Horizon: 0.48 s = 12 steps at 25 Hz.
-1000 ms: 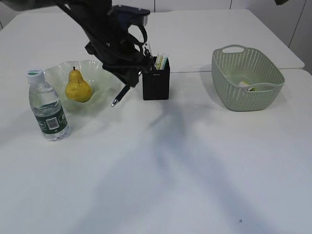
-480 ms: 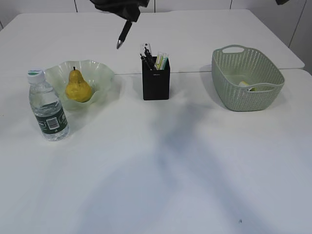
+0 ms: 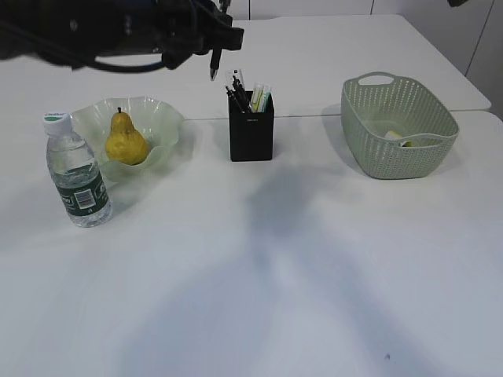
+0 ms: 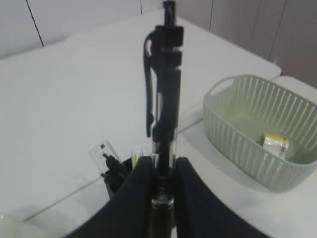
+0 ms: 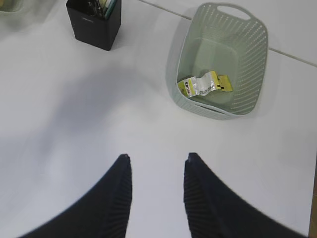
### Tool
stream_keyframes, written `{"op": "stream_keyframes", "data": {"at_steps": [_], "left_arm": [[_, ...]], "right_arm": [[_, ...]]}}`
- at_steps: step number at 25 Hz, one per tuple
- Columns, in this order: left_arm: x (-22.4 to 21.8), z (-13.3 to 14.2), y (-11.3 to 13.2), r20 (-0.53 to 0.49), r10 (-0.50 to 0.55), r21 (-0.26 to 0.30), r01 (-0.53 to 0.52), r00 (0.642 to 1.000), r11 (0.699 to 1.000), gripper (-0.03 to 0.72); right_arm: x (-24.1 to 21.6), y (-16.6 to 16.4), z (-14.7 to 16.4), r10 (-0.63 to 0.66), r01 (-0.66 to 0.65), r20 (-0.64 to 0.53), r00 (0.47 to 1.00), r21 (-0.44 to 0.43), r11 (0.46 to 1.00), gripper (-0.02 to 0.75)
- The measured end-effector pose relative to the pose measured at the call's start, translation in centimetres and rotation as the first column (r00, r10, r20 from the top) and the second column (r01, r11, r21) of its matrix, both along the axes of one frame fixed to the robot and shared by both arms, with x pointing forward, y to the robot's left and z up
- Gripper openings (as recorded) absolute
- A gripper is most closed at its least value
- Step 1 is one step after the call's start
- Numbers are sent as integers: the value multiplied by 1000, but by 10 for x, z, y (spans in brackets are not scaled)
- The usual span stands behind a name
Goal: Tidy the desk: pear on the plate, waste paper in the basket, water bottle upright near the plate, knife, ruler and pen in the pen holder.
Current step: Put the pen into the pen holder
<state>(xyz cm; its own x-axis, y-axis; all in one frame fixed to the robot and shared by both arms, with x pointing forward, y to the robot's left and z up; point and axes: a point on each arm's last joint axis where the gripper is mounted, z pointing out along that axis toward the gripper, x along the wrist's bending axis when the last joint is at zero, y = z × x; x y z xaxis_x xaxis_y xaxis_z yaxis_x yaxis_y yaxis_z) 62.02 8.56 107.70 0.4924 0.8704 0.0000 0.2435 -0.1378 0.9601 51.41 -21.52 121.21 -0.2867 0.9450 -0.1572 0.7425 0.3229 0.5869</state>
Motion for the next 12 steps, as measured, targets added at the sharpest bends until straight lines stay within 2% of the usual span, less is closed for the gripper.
{"op": "stream_keyframes", "data": {"at_steps": [6, 9, 12], "left_arm": [[-8, -26, 5, 204, 17, -114, 7, 979, 993, 64], [-2, -38, 1, 263, 24, -147, 15, 964, 989, 64], [4, -57, -2, 282, 28, -157, 17, 959, 988, 64]], "right_arm": [[1, -2, 0, -3, 4, 7, 1000, -21, 1000, 297], [1, -3, 0, -7, 7, 11, 1000, -31, 999, 297], [1, -4, 1, -10, 11, 15, 1000, -40, 999, 297]]}}
